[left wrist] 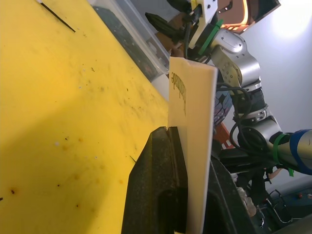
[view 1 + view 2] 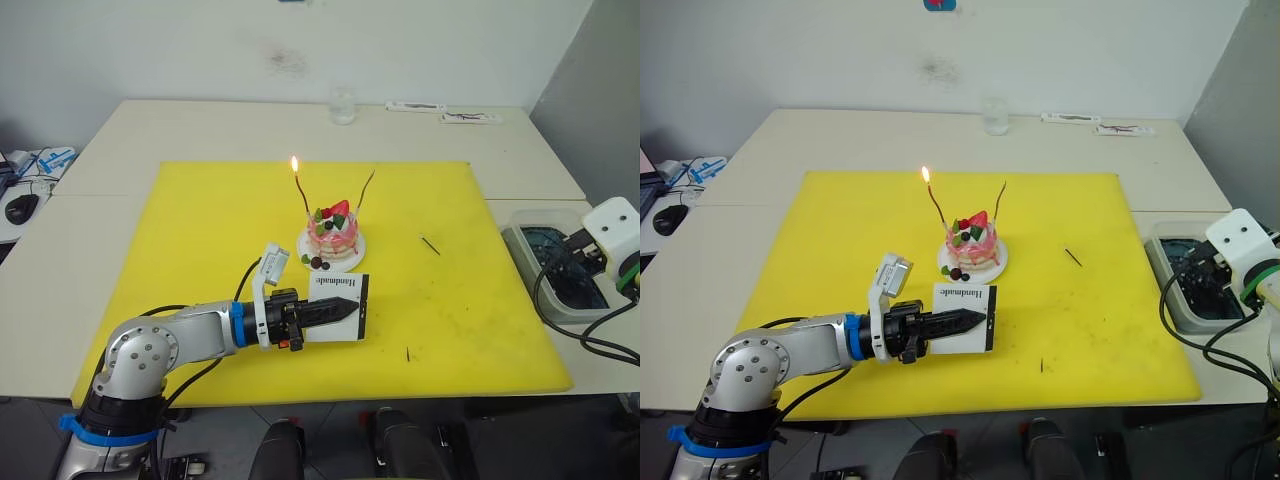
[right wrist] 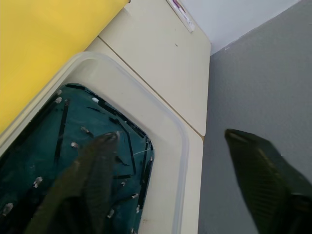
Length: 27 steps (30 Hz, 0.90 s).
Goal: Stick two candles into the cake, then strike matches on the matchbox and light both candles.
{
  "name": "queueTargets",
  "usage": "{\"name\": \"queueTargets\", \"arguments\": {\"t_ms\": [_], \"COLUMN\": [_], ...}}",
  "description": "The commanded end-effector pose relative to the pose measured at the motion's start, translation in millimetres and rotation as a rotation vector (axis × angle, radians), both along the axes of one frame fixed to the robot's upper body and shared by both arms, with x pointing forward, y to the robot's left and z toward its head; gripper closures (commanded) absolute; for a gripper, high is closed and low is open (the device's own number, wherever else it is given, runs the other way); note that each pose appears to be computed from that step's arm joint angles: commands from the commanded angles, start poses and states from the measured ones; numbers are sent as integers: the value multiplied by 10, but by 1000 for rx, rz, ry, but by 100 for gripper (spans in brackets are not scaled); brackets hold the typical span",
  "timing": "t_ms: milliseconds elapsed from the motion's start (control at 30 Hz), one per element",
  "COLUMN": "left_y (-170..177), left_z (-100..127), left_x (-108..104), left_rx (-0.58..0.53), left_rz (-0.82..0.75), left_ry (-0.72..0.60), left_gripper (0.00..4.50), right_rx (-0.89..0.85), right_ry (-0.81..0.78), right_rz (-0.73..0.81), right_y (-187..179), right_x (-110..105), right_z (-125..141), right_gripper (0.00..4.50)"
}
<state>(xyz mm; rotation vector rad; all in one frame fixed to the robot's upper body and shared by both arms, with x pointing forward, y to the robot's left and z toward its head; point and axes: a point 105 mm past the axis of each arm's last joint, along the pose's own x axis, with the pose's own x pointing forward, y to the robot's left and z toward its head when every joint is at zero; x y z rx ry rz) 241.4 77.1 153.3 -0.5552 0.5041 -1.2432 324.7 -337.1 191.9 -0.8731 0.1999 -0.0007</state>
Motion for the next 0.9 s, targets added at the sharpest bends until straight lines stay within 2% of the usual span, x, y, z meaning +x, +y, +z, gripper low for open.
{"name": "queueTargets", "arguments": {"t_ms": [33, 100, 200, 300, 400, 533, 633, 900], "left_y": [-7, 4, 24, 49, 64, 92, 126, 155], "left_z": [71, 74, 75, 81, 96, 117, 116, 138], "left_x": [-4, 4, 14, 18, 21, 28, 26, 9], "left_rx": [-15, -13, -7, -1, -1, 0, 10, 24], "left_rz": [-11, -8, -3, 0, 0, 7, 16, 24], "left_ry": [-32, -34, -36, -40, -44, -48, -47, -53], "left_gripper": [450, 450, 450, 450, 450, 450, 450, 450], "right_rx": [-63, -61, 38, 213, 350, 485, 507, 575], "right_ry": [-122, -129, -88, 20, 75, 85, 94, 26], "right_rz": [37, 105, 256, 416, 487, 514, 525, 483], "right_y": [47, 168, 455, 809, 1037, 1272, 1426, 1558], "right_x": [-53, -66, -107, -170, -175, -41, 93, 457], "right_z": [395, 463, 465, 305, 154, -43, -207, -352], "right_gripper": [4, 4, 4, 4, 4, 4, 4, 4]}}
